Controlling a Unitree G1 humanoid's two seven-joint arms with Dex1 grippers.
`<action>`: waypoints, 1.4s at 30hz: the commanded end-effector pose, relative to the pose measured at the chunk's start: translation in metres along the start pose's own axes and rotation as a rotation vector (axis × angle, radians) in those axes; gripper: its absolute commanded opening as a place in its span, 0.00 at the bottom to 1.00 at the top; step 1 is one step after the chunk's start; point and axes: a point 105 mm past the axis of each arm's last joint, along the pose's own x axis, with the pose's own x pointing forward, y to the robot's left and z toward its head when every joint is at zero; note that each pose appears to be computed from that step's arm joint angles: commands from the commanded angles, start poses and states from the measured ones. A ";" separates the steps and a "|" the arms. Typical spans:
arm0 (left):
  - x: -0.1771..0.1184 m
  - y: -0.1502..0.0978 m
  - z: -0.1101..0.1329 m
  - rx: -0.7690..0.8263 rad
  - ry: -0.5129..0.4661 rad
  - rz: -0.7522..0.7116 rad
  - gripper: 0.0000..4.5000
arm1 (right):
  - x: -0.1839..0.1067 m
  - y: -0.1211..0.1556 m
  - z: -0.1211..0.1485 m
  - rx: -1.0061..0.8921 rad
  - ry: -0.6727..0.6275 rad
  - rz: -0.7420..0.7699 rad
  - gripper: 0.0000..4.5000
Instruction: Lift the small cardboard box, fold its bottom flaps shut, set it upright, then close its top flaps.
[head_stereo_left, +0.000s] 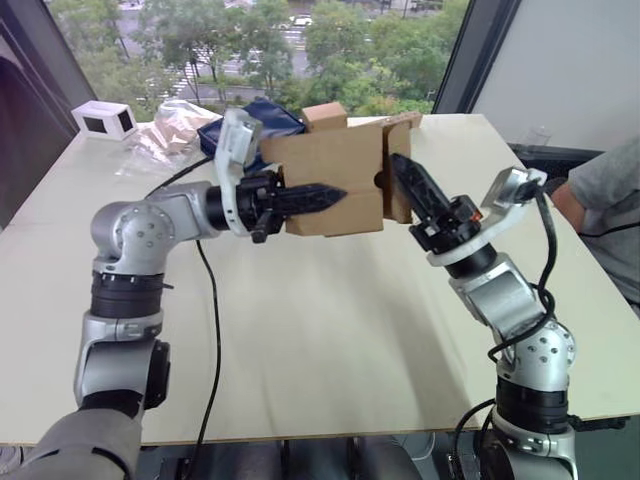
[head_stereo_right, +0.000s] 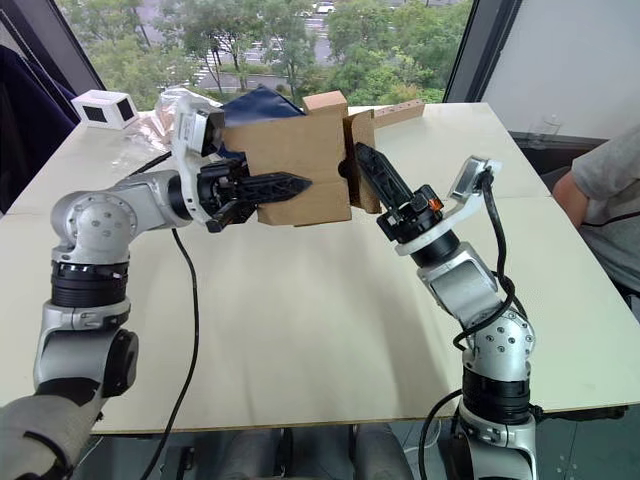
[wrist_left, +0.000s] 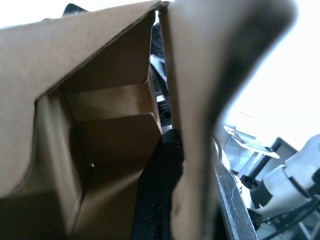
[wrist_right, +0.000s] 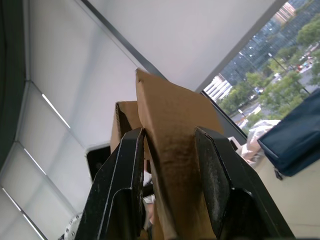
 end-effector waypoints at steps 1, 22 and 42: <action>0.007 -0.004 0.004 0.044 -0.013 -0.017 0.00 | 0.003 0.010 0.002 -0.007 -0.024 0.034 0.35; 0.012 0.003 0.005 0.037 -0.046 0.010 0.00 | 0.005 0.028 -0.032 -0.033 0.100 0.062 0.35; -0.001 0.004 0.007 0.031 -0.027 0.008 0.00 | -0.011 0.021 -0.004 -0.080 0.023 -0.003 0.35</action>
